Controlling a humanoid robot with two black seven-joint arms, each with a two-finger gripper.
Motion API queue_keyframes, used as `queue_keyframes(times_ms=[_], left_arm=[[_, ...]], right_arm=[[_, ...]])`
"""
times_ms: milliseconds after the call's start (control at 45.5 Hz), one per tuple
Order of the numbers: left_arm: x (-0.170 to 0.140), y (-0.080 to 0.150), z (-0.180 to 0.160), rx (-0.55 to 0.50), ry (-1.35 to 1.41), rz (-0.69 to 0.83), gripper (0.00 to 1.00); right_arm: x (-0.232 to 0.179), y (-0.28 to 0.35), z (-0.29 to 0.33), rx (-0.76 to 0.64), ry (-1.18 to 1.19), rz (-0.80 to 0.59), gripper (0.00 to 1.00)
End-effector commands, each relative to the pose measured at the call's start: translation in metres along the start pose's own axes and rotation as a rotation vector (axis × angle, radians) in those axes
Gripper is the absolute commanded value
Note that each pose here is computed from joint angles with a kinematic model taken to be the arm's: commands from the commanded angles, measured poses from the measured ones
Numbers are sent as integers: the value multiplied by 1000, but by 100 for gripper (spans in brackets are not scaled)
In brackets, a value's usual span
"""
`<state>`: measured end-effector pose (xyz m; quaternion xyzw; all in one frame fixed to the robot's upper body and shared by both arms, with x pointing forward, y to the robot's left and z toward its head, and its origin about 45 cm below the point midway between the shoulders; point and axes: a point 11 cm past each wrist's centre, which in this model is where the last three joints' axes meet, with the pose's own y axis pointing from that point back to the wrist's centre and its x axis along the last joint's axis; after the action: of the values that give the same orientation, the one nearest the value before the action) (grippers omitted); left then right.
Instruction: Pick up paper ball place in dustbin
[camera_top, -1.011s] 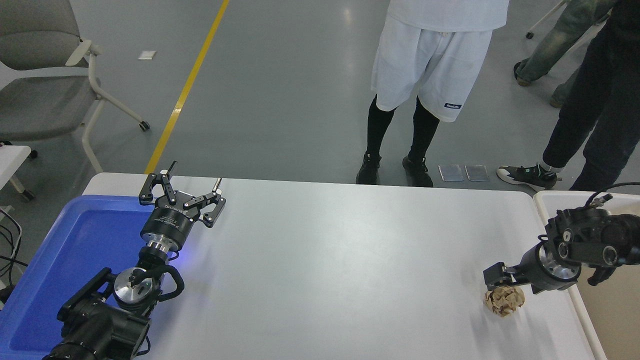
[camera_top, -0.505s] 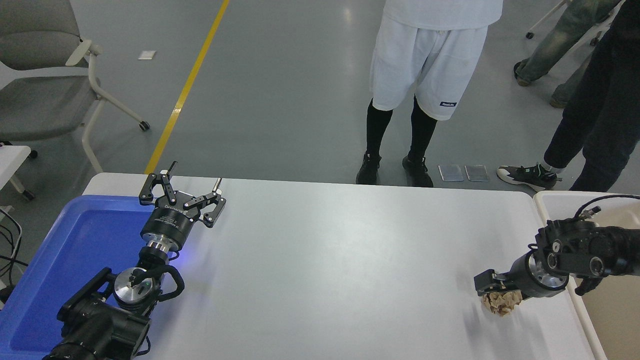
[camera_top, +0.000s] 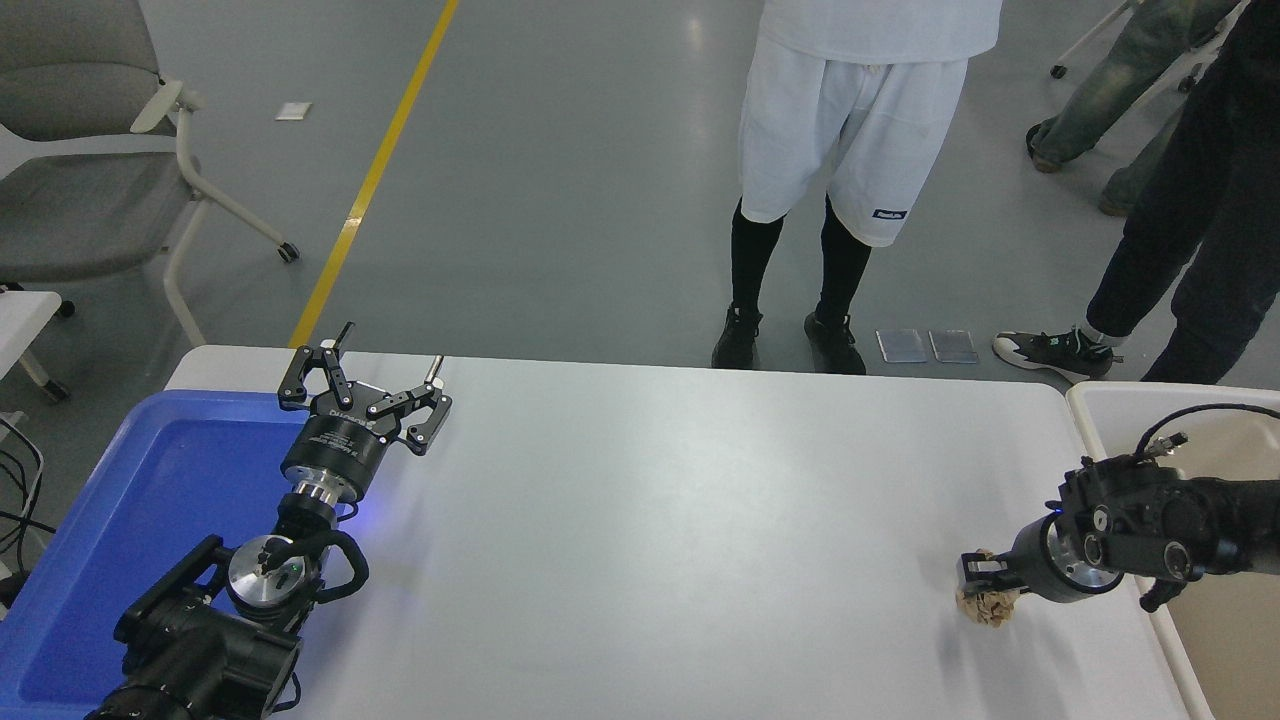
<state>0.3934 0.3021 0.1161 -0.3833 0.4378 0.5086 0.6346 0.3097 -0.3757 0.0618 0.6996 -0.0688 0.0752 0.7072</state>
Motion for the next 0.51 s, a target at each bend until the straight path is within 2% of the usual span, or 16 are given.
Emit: queue_keyframes(times_ms=[0,484], left_arm=[[0,0,0,-1,0,0,99],[0,0,0,1,0,0,99]], right_arm=[[10,6,-1,3,18,25,0],[58,67,10,54,39,122,0]])
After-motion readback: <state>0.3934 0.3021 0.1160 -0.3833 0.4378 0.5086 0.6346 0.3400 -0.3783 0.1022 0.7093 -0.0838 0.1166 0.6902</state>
